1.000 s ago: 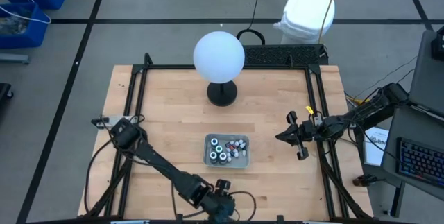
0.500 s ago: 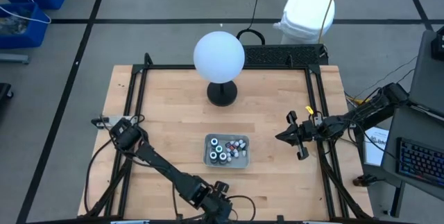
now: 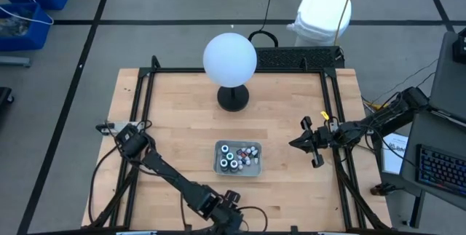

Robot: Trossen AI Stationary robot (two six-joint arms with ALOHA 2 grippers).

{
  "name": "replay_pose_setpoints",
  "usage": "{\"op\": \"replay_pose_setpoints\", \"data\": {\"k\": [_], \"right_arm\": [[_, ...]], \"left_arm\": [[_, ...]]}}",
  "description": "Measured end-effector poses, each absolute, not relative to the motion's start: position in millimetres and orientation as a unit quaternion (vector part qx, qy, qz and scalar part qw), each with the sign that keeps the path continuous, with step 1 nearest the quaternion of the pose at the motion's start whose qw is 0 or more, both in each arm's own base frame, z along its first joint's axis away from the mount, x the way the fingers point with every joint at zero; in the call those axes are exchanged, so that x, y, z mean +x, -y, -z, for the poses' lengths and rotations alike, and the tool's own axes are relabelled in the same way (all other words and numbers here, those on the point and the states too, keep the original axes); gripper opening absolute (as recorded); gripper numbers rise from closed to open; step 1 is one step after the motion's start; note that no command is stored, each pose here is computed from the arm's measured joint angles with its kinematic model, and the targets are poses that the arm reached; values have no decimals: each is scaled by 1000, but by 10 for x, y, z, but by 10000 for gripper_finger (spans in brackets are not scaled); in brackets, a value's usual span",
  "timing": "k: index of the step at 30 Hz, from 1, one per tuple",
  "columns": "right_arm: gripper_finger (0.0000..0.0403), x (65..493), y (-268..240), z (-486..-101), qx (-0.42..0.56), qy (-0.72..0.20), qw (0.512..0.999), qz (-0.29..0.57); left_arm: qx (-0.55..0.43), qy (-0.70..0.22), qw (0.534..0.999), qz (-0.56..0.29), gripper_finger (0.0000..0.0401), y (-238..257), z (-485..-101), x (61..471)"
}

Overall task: Pick & Place food coloring
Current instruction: Put the small black food coloring bottle into the gray bin

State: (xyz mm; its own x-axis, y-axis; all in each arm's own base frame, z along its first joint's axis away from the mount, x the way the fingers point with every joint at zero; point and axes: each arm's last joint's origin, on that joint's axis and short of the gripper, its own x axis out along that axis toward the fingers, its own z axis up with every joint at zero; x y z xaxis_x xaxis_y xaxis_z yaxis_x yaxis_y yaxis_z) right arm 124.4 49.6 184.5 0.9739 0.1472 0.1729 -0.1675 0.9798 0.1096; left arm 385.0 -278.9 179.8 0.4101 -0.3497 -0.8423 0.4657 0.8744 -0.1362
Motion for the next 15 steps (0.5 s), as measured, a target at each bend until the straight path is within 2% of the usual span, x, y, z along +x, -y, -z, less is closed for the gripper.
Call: {"op": "replay_pose_setpoints", "data": {"k": [15], "right_arm": [[0,1244,-496,-1845,64,82,991,-79]], "left_arm": [[72,-489,834,246,211,2818,-1604,3894]]}}
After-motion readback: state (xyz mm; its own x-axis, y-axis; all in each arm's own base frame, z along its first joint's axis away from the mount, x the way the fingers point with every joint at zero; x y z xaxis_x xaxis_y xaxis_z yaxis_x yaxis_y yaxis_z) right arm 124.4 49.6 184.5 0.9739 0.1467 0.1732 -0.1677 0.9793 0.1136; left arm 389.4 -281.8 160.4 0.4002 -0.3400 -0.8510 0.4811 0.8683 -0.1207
